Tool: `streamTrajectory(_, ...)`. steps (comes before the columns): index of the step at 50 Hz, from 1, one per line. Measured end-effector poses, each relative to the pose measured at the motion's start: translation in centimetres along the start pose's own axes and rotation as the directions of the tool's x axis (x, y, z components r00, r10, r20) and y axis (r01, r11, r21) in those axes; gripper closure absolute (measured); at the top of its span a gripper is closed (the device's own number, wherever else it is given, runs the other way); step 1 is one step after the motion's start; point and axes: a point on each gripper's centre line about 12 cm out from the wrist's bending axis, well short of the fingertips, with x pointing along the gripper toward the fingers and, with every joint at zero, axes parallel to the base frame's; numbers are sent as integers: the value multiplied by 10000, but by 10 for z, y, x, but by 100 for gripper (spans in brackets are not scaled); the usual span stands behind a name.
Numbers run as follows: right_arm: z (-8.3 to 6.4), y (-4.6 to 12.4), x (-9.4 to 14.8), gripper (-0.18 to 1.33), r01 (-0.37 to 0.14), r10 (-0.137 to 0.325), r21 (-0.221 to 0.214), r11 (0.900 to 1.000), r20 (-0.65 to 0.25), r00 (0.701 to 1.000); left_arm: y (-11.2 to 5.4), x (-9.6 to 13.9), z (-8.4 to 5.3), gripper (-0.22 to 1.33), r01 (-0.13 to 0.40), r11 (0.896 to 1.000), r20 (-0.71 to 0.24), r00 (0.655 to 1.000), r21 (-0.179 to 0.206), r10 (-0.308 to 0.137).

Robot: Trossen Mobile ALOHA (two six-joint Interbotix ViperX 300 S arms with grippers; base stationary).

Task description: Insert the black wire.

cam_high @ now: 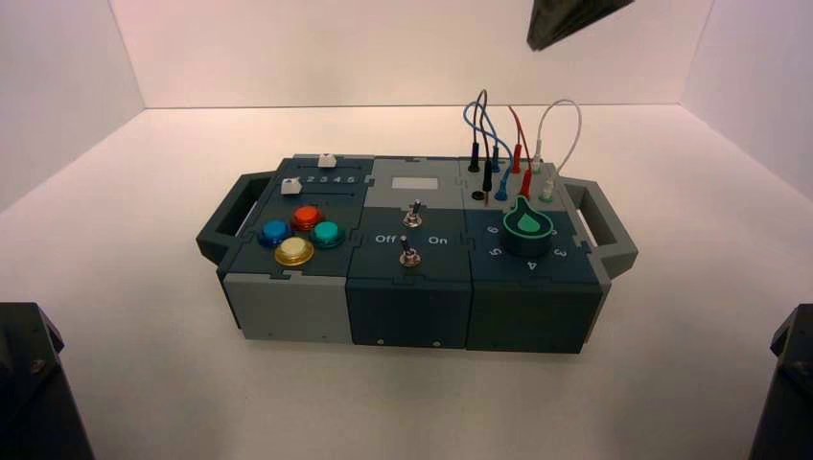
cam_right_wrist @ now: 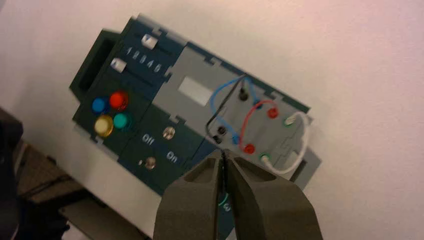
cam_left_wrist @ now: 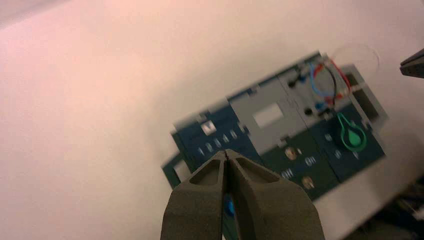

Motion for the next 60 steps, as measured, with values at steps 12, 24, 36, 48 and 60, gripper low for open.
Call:
streamTrajectory(12, -6, -3, 4, 50, 271, -278, -279, 9992, -241, 9993, -4, 4, -2, 128, 327, 9991, -337, 9989, -265, -336)
streamTrajectory(24, -13, -5, 18, 42, 1150, -1253, -961, 9887, -1079, 9862, -5, 11, 2, 128, 382, 9988, -1142, 9926, -313, -416)
streamTrajectory(36, -13, 18, 34, 14, 1555, -1688, -1038, 9824, -1347, 9764, -4, 35, 9, 128, 390, 9990, -2105, 9767, -198, -423)
streamTrajectory(48, -16, 33, 39, 14, 1314, -1342, -334, 9908, -1045, 9854, -5, 47, 7, 128, 683, 9974, -1832, 9811, 243, -627)
streamTrajectory(60, -26, 35, 52, 14, 1296, -1263, 224, 9913, -1128, 9856, -19, 52, -10, 128, 2006, 9792, -1712, 9663, 317, -1924)
